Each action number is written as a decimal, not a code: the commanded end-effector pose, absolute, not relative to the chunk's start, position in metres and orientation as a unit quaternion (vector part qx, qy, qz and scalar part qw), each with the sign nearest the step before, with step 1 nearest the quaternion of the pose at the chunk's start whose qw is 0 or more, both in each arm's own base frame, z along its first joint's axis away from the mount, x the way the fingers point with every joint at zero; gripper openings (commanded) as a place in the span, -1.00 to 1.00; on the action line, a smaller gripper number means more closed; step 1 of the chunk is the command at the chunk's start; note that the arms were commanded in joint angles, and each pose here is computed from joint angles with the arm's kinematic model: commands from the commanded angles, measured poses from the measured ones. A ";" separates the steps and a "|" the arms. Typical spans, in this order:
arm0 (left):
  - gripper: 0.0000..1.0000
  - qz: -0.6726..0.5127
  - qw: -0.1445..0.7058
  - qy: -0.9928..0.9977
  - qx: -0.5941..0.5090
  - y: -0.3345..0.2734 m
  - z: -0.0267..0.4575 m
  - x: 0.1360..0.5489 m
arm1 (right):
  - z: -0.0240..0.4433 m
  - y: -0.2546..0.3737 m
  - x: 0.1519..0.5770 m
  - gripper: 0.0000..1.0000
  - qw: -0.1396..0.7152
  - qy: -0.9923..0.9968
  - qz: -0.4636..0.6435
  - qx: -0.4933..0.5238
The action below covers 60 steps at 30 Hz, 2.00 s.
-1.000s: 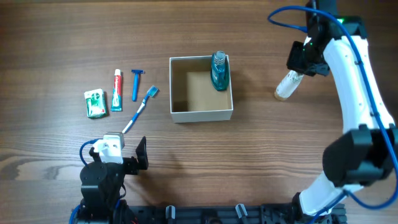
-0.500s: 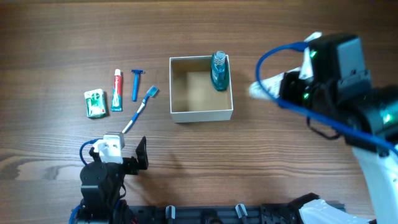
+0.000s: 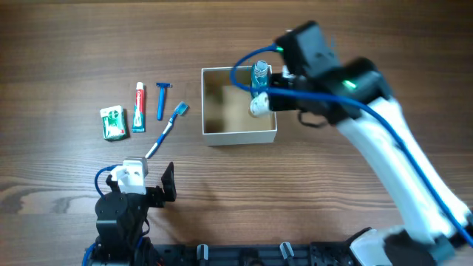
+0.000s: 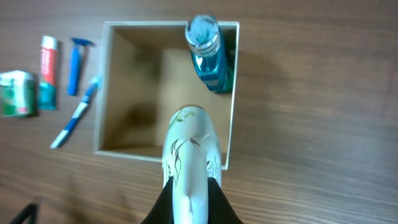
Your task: Pack container
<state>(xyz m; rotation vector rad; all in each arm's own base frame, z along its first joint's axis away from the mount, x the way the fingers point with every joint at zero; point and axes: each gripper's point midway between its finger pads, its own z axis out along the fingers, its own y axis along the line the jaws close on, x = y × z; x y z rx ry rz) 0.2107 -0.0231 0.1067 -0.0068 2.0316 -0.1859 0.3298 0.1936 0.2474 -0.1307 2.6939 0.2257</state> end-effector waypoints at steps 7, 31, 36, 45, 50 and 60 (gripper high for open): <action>1.00 -0.082 0.519 0.851 0.009 -0.026 0.101 0.210 | 0.170 0.206 0.355 -0.91 0.141 0.988 0.027 -0.053; 0.99 -0.082 0.519 0.851 0.009 -0.026 0.101 0.210 | 0.342 0.141 0.301 1.00 0.343 0.933 0.106 -0.011; 1.00 -0.082 0.519 0.851 0.009 -0.026 0.101 0.210 | 0.381 0.080 0.280 1.00 0.401 0.906 0.109 0.073; 0.99 -0.133 0.535 0.833 0.044 -0.047 0.114 0.211 | 0.369 0.000 0.275 1.00 0.379 0.901 0.054 0.205; 1.00 -0.238 0.565 0.782 0.112 -0.086 0.149 0.205 | 0.344 -0.027 0.300 1.00 0.340 0.906 0.030 0.251; 1.00 -0.201 0.613 0.763 -0.039 -0.045 0.241 0.216 | 0.293 -0.026 0.325 0.99 0.248 0.933 0.032 0.259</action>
